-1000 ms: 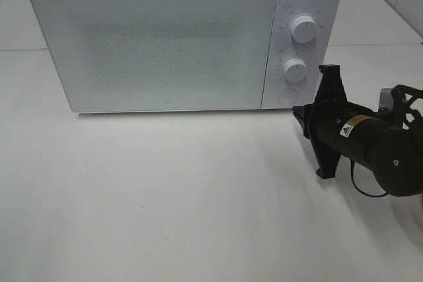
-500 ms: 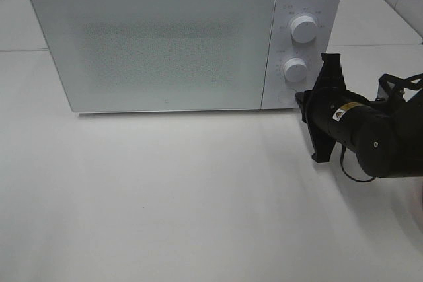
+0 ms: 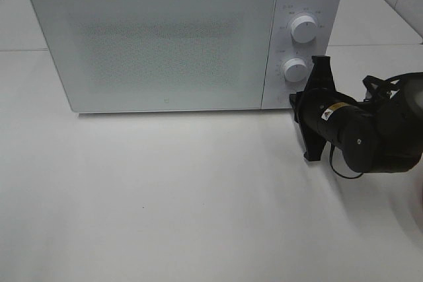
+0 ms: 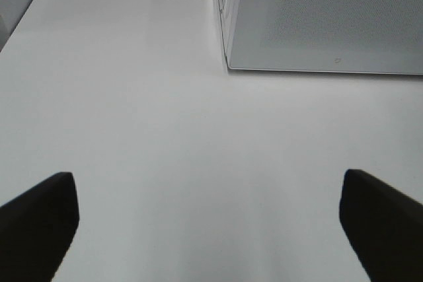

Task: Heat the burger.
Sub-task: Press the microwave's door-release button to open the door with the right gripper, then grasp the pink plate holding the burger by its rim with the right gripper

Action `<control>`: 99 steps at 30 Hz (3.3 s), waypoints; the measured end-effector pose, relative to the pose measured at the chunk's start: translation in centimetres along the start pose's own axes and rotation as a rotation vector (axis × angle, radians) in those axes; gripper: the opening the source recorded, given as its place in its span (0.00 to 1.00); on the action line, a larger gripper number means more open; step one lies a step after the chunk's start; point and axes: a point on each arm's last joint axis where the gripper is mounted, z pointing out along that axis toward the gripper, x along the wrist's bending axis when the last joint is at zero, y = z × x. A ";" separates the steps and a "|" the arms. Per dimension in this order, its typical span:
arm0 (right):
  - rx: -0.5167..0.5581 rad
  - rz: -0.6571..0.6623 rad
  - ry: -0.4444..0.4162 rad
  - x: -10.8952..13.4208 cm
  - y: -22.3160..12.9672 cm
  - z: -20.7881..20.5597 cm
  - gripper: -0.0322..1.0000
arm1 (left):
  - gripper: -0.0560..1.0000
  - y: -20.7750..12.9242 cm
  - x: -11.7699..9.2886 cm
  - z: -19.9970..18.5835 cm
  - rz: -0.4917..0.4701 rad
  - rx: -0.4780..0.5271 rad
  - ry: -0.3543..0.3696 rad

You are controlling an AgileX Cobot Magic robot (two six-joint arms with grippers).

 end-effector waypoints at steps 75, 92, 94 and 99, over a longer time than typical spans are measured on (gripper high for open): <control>-0.096 -0.055 0.103 -0.3 -1.3 2.0 0.06 | 0.99 0.0 0.0 0.0 0.000 0.000 0.000; 0.019 -0.132 -0.027 -0.1 -1.2 -3.8 0.06 | 0.99 0.0 0.0 0.0 0.000 0.000 0.000; 0.030 -0.167 -0.062 0.0 -1.1 -4.7 0.06 | 0.99 0.0 0.0 0.0 0.000 0.000 0.000; 0.094 -0.369 -0.131 1.8 -1.2 -7.3 0.06 | 0.99 0.0 0.0 0.0 0.000 0.000 0.000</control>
